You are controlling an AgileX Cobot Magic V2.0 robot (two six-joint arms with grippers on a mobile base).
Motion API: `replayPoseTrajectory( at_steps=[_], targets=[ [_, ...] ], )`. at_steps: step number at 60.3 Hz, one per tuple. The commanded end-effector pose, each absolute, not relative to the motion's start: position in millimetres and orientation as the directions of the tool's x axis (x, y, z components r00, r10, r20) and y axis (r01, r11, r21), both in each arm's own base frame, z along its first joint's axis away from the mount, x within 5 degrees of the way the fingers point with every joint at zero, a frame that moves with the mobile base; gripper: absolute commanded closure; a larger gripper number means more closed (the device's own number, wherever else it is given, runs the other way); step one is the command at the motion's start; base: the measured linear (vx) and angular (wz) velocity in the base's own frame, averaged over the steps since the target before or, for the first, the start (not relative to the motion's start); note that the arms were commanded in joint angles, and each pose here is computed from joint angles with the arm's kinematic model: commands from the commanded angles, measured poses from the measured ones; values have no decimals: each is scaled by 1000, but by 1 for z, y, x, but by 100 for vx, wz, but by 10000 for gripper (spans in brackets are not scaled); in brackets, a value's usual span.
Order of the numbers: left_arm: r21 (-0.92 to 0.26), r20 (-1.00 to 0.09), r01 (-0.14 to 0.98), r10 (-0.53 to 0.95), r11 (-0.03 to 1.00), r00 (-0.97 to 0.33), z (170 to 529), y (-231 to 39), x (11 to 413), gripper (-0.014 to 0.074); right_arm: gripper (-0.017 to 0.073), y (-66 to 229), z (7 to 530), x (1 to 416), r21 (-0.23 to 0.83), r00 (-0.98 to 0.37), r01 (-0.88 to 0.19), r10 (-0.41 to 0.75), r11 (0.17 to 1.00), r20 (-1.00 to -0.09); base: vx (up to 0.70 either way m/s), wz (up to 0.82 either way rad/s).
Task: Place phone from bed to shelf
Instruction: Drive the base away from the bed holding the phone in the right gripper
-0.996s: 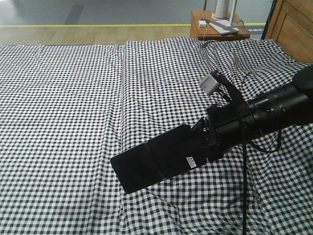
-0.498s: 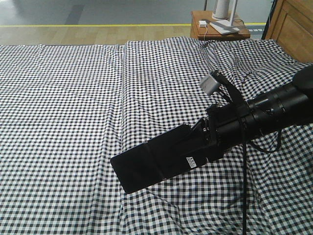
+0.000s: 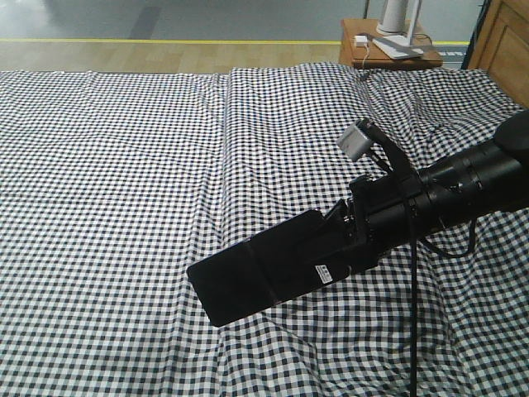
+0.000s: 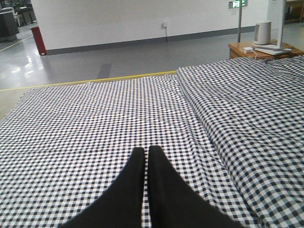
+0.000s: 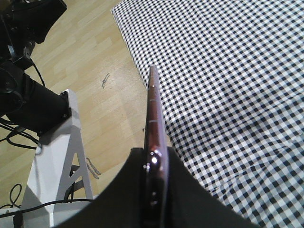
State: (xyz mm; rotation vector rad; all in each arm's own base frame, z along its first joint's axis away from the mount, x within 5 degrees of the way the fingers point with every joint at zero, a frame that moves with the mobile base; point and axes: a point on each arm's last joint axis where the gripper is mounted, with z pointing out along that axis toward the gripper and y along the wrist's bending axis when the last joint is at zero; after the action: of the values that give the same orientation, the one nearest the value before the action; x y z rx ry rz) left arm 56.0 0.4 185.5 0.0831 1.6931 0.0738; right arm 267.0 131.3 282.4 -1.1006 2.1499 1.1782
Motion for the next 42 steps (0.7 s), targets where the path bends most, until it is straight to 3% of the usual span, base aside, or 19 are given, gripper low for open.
replayPoseTrajectory(
  at_steps=[1,42],
  targets=[
    [89,-996,8,89,996,-18,201,0,55,593,561,134,309,256,511,-553,-832,-377,216,-743,-4,17],
    [89,-996,8,89,996,-18,201,0,55,593,561,134,309,256,511,-553,-832,-377,216,-743,-5,20]
  ],
)
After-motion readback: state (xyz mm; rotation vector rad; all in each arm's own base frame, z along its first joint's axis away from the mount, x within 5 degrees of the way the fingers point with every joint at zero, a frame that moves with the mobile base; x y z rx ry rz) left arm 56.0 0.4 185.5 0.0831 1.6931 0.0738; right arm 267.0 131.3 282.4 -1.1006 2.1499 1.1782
